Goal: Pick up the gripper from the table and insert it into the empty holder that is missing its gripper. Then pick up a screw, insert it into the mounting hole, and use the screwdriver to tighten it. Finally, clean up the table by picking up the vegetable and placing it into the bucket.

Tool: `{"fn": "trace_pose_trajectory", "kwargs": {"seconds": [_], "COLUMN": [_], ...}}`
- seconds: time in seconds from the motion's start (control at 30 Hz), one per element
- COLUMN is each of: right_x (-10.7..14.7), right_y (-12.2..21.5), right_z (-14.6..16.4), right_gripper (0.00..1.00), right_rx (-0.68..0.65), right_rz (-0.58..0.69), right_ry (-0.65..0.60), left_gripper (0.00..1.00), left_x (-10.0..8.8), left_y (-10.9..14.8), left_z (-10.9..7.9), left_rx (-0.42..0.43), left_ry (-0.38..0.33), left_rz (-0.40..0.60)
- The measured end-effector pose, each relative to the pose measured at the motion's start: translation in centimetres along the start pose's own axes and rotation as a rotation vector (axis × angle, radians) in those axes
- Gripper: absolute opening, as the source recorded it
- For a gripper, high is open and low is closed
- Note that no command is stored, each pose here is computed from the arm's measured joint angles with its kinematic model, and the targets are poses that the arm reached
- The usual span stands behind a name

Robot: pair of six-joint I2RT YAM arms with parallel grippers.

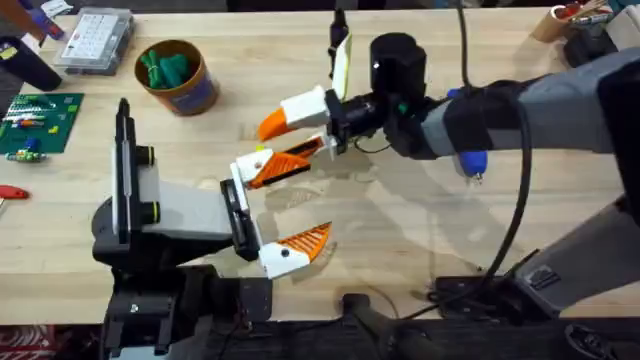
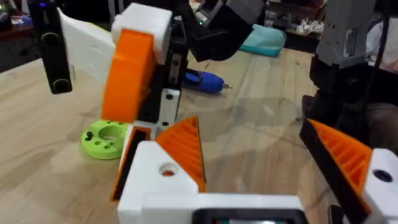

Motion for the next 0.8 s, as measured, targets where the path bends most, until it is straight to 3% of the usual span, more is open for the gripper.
{"fn": "trace_pose_trajectory", "kwargs": {"seconds": [0.13,0.47,0.57,0.8], "right_x": [-0.3,2.5,2.9,3.5], "right_y": [1.1,4.4,4.2,3.8], "right_z": [-0.2,1.2,2.2,2.3], "right_gripper": [0.996,0.997,0.997,0.996], "right_rx": [0.007,0.007,-0.02,-0.029], "right_rz": [-0.024,-0.076,-0.052,-0.023], "right_ry": [-0.006,0.021,0.079,0.068], "left_gripper": [0.988,0.988,0.988,0.988], "left_x": [0.0,0.0,0.0,0.0], "left_y": [0.0,0.0,0.0,0.0], "left_z": [-0.1,-0.1,-0.1,-0.1], "left_rx": [0.005,0.009,0.009,0.009], "left_ry": [0.0,0.0,0.0,0.0], "left_rz": [0.001,0.001,0.001,0.001]}}
Point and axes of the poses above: each hand's point on the last joint's axis, 136 mm out from that joint toward the fingers, its own y axis back along the fingers, its own z axis along the line the jaws close on, x = y × z, the point moved 1 cm from there along y, back along the fingers, and after that the axes turned 9 degrees about y, right-handed, at the moved point
